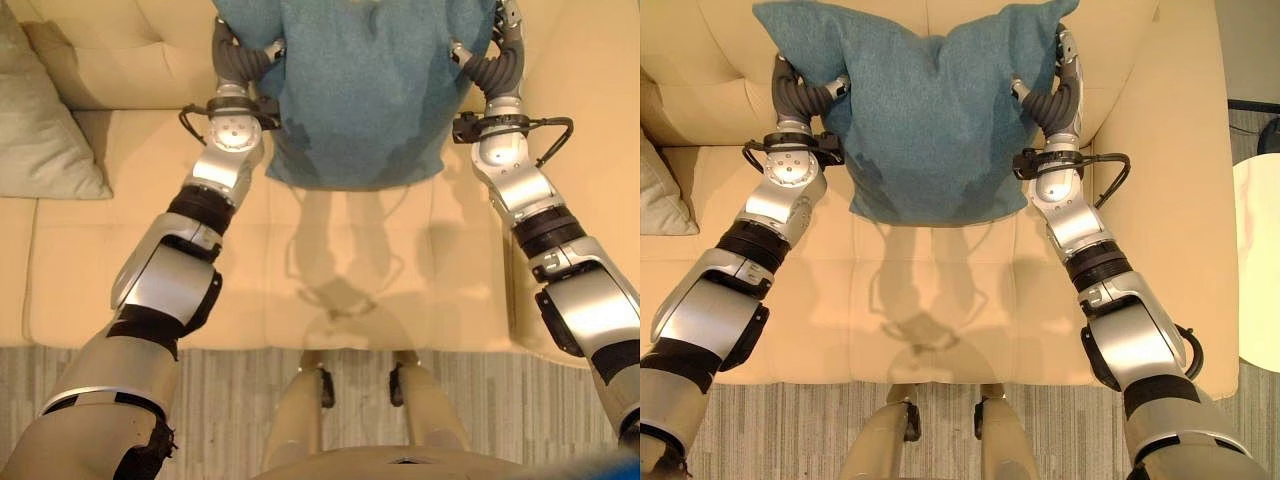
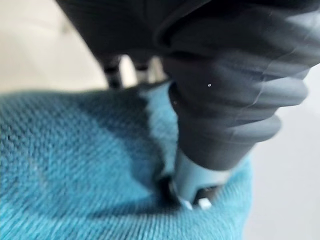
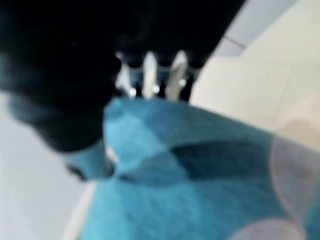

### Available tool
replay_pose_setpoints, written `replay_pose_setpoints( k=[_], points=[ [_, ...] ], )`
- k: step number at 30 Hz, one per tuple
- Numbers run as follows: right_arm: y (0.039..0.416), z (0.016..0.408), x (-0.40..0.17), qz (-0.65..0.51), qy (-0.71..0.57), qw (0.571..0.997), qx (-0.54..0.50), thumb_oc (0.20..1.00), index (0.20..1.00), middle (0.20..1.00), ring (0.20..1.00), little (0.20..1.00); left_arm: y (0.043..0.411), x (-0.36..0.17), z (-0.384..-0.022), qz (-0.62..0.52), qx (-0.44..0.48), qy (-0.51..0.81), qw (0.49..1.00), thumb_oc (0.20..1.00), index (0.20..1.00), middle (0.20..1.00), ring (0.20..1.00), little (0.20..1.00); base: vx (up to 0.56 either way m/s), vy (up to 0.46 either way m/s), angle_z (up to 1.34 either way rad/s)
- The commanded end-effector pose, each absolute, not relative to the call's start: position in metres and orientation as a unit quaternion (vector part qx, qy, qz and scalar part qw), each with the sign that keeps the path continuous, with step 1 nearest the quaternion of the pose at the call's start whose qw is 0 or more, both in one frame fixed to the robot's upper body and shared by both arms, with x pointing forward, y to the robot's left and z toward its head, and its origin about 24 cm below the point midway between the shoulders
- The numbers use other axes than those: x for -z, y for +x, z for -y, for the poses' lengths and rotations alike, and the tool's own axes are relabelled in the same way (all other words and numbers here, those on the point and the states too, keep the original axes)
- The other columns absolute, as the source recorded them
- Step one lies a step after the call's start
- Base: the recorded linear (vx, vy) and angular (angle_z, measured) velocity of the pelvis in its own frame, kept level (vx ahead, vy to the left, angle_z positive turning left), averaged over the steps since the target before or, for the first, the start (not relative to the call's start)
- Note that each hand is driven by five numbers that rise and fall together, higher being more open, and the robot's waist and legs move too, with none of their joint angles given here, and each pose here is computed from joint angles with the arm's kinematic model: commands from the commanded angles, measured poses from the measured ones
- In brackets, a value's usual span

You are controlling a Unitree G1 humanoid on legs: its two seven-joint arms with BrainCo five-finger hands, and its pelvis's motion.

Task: Pick up all the scattered cushions and arrange them neatly on the sofa.

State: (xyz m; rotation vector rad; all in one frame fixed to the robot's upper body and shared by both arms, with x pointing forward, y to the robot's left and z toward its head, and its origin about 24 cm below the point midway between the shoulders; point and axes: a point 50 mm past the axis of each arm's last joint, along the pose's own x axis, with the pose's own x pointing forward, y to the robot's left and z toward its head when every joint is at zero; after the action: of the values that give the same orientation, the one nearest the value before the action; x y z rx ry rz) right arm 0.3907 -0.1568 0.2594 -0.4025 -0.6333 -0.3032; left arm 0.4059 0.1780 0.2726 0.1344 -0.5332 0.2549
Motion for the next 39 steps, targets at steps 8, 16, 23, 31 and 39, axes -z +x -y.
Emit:
replay_pose_setpoints(
  k=[8, 16, 23, 31, 39],
  points=[
    [0.380, 0.234, -0.325, 0.341, -0.318, 0.847, 0.255, 1.000, 1.000, 1.000, 1.000, 1.000, 0.393, -0.311, -0.233, 0.315, -0.187, 0.137, 0.920, 1.000, 1.000, 1.000, 1.000, 1.000, 0.04, -0.005, -0.08],
    [0.354, 0.293, -0.265, 0.263, -0.374, 0.849, 0.266, 1.000, 1.000, 1.000, 1.000, 1.000, 0.375, -0.226, -0.255, 0.248, -0.175, 0.120, 0.945, 1.000, 1.000, 1.000, 1.000, 1.000, 0.07, -0.017, 0.12],
    [0.304, 0.324, -0.149, 0.115, -0.396, 0.884, 0.219, 1.000, 1.000, 1.000, 1.000, 1.000, 0.328, -0.119, -0.264, 0.131, -0.143, 0.124, 0.973, 1.000, 1.000, 1.000, 1.000, 1.000, 0.09, -0.007, 0.06],
    [0.226, 0.326, -0.015, -0.114, -0.342, 0.916, 0.179, 1.000, 1.000, 1.000, 1.000, 1.000, 0.231, 0.010, -0.277, -0.097, -0.151, 0.092, 0.979, 1.000, 1.000, 1.000, 1.000, 1.000, 0.02, -0.003, -0.02],
    [0.185, 0.296, 0.065, -0.270, -0.291, 0.911, 0.109, 1.000, 1.000, 1.000, 1.000, 1.000, 0.145, 0.110, -0.260, -0.350, -0.141, 0.076, 0.923, 1.000, 1.000, 1.000, 1.000, 1.000, -0.05, -0.034, 0.04]
  ],
)
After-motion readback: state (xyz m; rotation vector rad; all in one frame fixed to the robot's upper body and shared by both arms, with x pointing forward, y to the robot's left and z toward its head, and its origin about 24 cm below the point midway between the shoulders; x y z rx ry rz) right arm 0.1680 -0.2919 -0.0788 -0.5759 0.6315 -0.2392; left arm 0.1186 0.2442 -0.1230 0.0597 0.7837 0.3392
